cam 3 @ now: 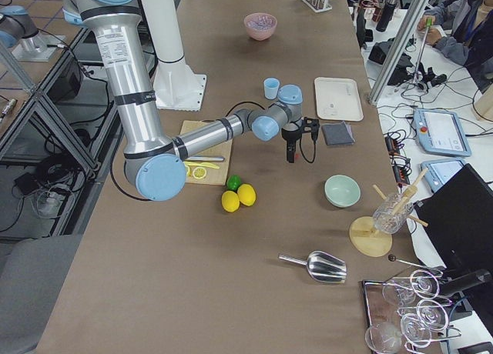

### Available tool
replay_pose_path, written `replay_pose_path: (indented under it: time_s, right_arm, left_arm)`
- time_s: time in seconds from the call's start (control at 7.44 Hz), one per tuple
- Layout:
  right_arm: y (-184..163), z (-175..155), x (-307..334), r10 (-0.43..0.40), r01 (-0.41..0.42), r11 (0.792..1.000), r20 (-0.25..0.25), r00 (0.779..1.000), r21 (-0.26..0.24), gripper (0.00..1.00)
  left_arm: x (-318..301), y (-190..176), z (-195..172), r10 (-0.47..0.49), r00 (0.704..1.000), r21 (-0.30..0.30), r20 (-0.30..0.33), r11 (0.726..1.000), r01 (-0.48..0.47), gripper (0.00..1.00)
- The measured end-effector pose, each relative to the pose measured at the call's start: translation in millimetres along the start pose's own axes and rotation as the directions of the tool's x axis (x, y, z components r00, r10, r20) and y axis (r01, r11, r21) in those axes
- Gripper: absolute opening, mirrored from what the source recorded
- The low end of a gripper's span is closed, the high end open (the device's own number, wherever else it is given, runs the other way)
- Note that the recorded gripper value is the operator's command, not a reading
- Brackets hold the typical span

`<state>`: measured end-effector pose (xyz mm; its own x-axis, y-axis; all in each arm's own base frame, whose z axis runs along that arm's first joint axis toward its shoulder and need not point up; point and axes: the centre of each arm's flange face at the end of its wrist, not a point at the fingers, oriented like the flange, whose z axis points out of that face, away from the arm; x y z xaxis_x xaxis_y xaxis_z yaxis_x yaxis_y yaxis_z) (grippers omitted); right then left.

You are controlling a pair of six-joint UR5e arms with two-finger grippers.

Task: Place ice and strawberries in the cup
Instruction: 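Move the right gripper to the red strawberry and grasp it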

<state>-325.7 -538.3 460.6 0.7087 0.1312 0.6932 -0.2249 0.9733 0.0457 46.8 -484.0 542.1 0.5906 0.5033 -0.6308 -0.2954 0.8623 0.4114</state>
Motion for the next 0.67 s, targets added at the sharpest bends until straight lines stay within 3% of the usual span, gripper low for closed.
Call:
replay_pose_path:
  time_s: [0.54,0.67]
  right_arm:
    - [-1,36,-37,-0.011,0.011,0.999,0.012,1.0,0.031,0.9]
    - [1,40,-39,-0.015,0.015,1.0,0.009,1.0,0.028,0.84]
  left_arm:
    - [-2,7,3,0.001,1.0,0.001,-0.003,1.0,-0.001,0.99]
    - [-3,8,4,0.003,1.0,0.003,-0.004,1.0,-0.003,0.99]
